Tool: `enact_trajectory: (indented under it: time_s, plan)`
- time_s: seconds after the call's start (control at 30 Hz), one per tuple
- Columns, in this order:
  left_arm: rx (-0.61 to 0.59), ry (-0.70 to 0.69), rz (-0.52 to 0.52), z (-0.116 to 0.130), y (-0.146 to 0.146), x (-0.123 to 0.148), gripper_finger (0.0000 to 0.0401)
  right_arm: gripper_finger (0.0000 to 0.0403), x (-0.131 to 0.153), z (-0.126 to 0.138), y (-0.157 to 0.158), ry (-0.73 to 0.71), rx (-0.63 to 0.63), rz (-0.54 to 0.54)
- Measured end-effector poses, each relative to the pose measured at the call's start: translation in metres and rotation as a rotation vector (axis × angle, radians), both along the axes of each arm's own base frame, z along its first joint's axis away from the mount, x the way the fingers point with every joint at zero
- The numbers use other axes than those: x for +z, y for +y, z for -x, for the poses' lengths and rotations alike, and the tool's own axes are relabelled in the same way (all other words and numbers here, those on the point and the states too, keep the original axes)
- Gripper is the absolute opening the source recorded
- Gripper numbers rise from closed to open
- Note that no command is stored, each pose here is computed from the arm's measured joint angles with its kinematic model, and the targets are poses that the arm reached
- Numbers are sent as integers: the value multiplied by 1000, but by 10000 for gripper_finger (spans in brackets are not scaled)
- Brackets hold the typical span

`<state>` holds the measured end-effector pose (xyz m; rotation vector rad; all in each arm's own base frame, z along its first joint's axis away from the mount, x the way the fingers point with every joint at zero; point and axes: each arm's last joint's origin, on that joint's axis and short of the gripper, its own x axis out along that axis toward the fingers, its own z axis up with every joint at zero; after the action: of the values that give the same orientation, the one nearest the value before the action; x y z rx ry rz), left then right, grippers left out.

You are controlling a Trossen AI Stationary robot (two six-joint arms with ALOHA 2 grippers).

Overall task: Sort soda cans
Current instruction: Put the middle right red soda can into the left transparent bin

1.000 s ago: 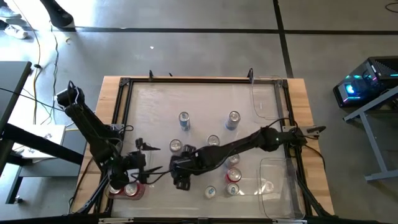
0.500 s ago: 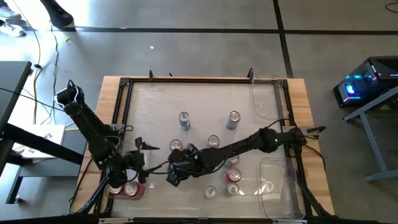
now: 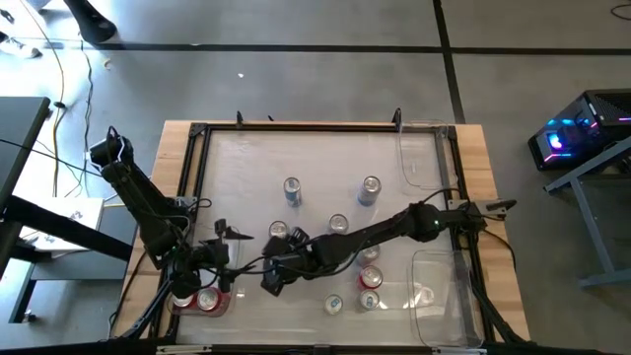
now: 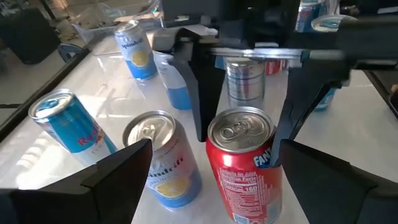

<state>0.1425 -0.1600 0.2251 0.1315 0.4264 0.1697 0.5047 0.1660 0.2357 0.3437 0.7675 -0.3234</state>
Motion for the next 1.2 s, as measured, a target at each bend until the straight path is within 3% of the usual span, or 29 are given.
enact_trajectory:
  time_s: [0.27, 0.5, 0.73, 0.87, 1.2]
  plan:
    - [-14, -19, 37, 1, -4, 2, 344, 311, 16, -4, 1, -99, 28, 7]
    - [-37, -3, 58, 2, -6, 2, 344, 312, 21, 2, 2, -69, 85, 116]
    - [-109, 26, 134, -2, -11, 2, 344, 312, 39, 32, 17, 77, 250, 236]
    - [-138, 44, 62, -11, -17, -6, 344, 312, 31, 39, 22, 175, 318, 270]
    - [-30, 80, -70, -33, -15, -31, 344, 311, 3, 18, 6, 183, 313, 258]
